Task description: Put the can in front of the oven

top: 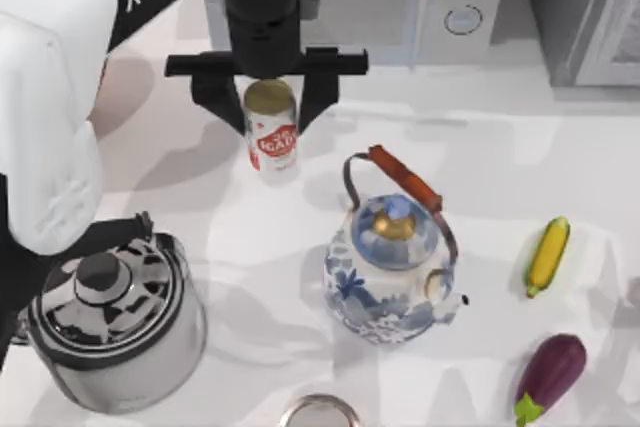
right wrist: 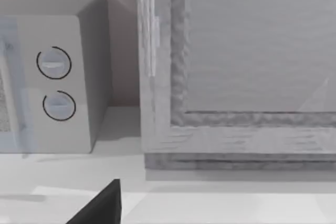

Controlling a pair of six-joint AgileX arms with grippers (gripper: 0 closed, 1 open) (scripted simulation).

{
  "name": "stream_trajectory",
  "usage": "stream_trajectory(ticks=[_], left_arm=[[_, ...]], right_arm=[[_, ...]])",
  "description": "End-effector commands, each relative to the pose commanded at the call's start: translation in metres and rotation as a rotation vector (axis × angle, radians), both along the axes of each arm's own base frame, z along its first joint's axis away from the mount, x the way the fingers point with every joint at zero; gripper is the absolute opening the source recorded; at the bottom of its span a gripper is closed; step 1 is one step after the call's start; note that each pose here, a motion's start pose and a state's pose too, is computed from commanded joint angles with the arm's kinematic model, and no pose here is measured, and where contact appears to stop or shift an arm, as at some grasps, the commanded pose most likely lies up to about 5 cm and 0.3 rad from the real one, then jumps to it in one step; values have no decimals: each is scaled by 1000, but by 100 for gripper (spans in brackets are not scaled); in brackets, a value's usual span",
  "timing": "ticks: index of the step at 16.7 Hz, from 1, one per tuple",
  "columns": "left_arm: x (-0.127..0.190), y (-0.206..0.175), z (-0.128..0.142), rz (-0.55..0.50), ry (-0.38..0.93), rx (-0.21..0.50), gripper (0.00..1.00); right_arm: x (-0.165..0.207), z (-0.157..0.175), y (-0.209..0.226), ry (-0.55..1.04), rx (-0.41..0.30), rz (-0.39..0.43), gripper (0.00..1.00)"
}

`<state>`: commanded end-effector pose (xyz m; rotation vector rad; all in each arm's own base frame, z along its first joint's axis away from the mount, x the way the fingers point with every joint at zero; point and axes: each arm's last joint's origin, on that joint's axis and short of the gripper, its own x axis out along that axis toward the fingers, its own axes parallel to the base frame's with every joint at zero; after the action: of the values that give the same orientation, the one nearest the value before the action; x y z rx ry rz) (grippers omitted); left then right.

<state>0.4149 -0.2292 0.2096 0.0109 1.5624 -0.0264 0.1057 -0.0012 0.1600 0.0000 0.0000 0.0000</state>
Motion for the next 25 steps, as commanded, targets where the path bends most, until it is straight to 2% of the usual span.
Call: stream_trajectory(ticks=[7,10,13,20,25], left_arm=[[-19,-29,63,-122,-173,-157,0],[-24,-35,75,-150,-219,-184,0],[-17,-30,62,-121,-203,-154,0],[-1,0,-8,0,0,6,0],[-1,1,-10,4,8,11,0]], right_arm=[[0,0,0,0,0,0,100],[0,0,0,0,0,0,100],[0,0,0,0,0,0,100],[0,0,0,0,0,0,100],[0,0,0,0,0,0,100]])
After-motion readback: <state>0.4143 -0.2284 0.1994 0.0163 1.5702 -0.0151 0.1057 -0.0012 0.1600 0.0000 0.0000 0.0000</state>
